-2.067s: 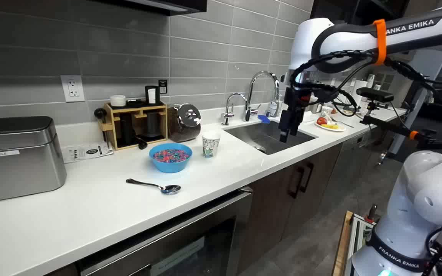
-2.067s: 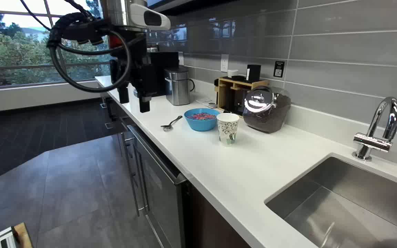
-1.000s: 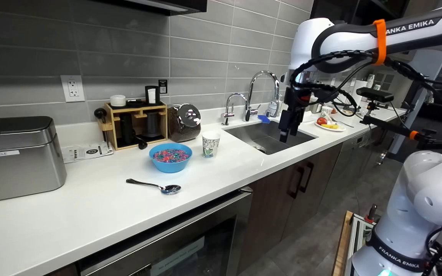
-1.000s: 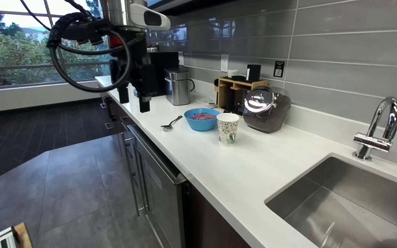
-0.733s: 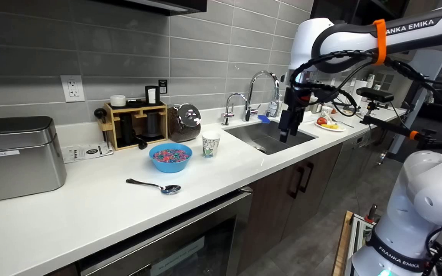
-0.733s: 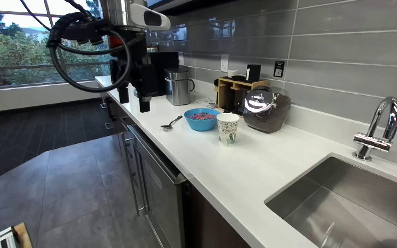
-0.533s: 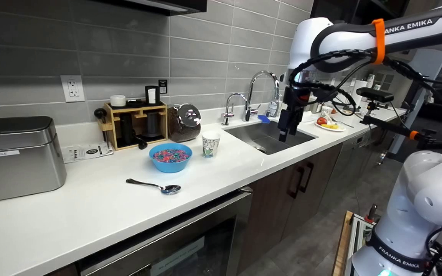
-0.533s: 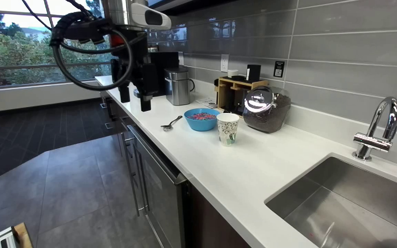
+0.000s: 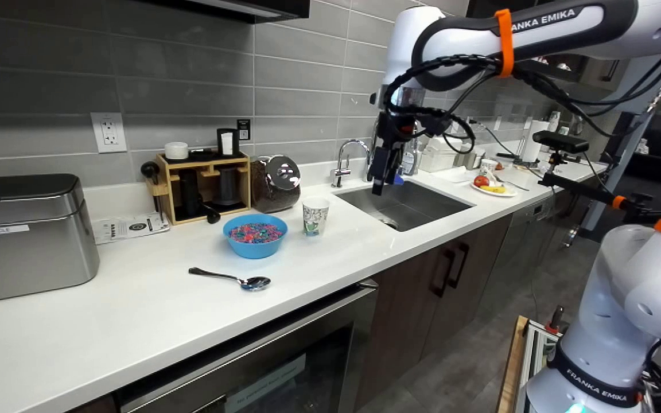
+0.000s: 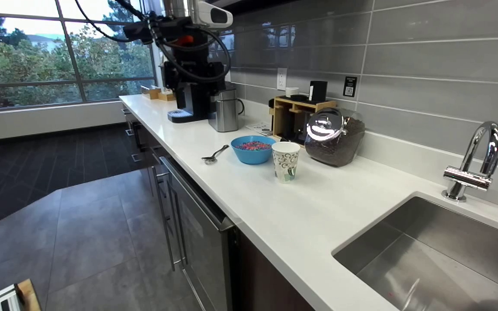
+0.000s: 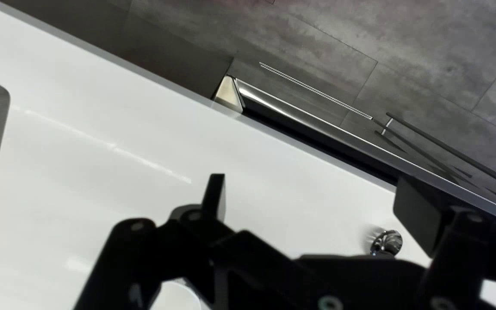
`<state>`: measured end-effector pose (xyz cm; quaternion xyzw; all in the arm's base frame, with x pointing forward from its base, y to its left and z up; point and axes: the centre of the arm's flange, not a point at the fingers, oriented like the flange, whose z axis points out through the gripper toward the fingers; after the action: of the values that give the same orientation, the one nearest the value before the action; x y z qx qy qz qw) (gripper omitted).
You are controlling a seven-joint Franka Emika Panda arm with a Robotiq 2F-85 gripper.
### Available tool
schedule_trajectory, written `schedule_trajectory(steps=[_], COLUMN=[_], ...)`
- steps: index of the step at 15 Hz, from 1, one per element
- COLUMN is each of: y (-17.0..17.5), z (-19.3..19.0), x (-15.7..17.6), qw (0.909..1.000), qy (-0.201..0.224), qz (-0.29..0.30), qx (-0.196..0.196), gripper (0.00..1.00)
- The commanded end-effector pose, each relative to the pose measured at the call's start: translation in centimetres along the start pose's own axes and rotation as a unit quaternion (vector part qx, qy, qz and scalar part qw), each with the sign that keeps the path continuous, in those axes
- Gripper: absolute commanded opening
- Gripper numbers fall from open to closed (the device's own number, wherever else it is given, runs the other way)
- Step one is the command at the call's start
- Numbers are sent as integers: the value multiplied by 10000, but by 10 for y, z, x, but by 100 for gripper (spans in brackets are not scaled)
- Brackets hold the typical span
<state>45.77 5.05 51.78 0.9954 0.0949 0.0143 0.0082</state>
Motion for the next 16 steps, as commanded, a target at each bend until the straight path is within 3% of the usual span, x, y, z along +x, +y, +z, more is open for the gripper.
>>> schedule_trajectory(steps=[1, 6, 7, 8, 16], y=[-20, -57, -58, -53, -59], z=[-2, 11, 8, 19, 13], x=[60, 91, 88, 73, 82], qw=[9995, 9885, 9904, 9927, 9925], qy=[-218, -1118, -1043, -916, -913], qz=[-184, 142, -378, -54, -292], qx=[-139, -1008, -820, -788, -758], gripper=[100, 100, 100, 100, 100])
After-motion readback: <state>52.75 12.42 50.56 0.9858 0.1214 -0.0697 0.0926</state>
